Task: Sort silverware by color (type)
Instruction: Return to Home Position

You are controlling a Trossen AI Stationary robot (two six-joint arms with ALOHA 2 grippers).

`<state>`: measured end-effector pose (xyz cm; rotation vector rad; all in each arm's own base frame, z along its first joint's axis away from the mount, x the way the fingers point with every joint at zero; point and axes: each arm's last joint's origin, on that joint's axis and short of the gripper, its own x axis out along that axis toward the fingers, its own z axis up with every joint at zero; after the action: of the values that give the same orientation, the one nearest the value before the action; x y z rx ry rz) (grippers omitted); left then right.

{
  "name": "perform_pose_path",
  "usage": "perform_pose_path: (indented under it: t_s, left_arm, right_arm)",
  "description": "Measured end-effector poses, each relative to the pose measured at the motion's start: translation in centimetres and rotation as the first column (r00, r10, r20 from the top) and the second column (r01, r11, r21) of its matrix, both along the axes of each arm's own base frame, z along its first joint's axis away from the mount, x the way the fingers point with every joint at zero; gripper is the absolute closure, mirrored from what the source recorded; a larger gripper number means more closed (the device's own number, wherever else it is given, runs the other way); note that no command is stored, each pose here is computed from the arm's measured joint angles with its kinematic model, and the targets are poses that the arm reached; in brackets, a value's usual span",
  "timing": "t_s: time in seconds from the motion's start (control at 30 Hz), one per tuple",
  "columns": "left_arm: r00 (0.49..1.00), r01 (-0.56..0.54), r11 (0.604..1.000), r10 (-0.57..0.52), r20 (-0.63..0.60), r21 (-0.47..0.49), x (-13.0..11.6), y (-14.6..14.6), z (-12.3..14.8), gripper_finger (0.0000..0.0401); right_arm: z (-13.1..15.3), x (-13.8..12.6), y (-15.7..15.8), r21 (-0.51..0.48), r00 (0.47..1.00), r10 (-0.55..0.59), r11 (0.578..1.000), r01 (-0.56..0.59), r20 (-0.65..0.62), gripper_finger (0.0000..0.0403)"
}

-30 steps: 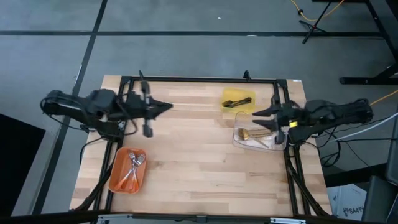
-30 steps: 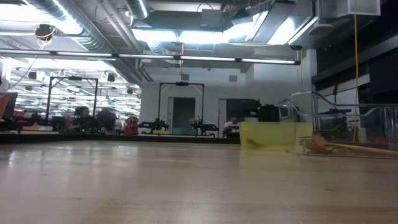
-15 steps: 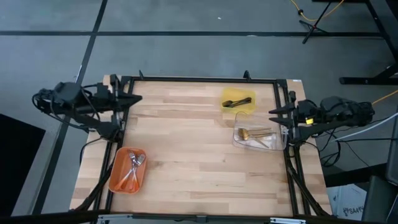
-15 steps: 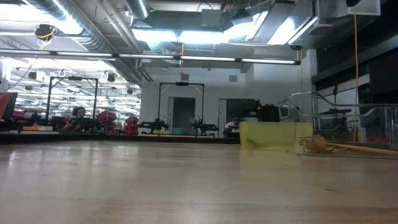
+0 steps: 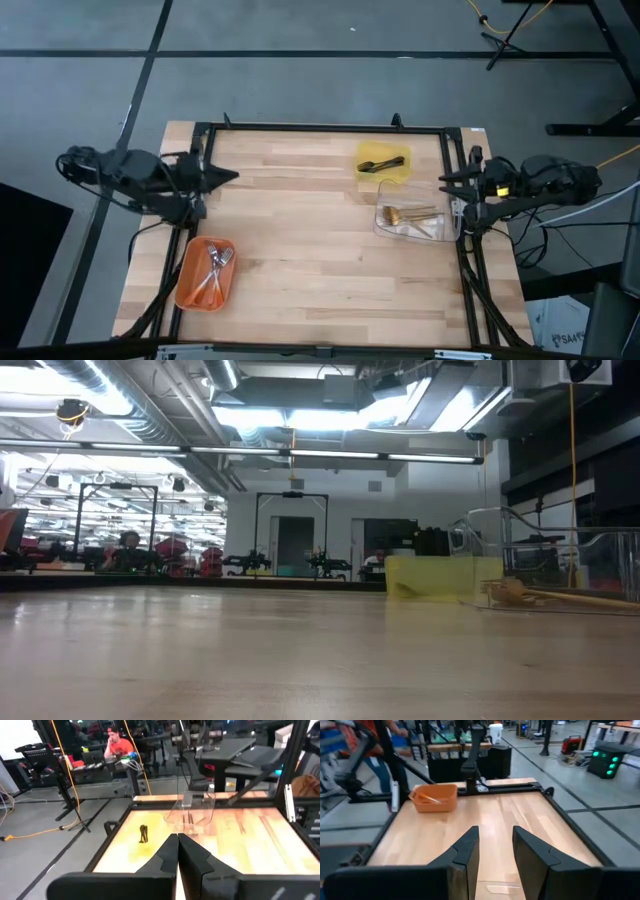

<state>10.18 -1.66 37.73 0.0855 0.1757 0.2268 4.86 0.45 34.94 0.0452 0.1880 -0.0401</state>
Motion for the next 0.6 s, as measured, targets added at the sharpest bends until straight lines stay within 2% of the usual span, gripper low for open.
perform_pose_path:
  t_s: [0.27,0.6]
  left_arm:
    - [0.997,-0.001,1.0,0.002,0.074,-0.021,-0.5,0.2,-4.9,0.0397]
    - [0.98,0.003,0.999,0.004,0.2,-0.035,-0.9,0.3,-10.0,0.0397]
  right_arm:
    - [-1.5,-0.9,-0.1,0.045,0.999,0.032,0.998,-0.034,0.043,0.0295]
    - [-5.3,-0.1,0.1,0.04,0.989,0.035,0.998,-0.041,0.143,0.0295]
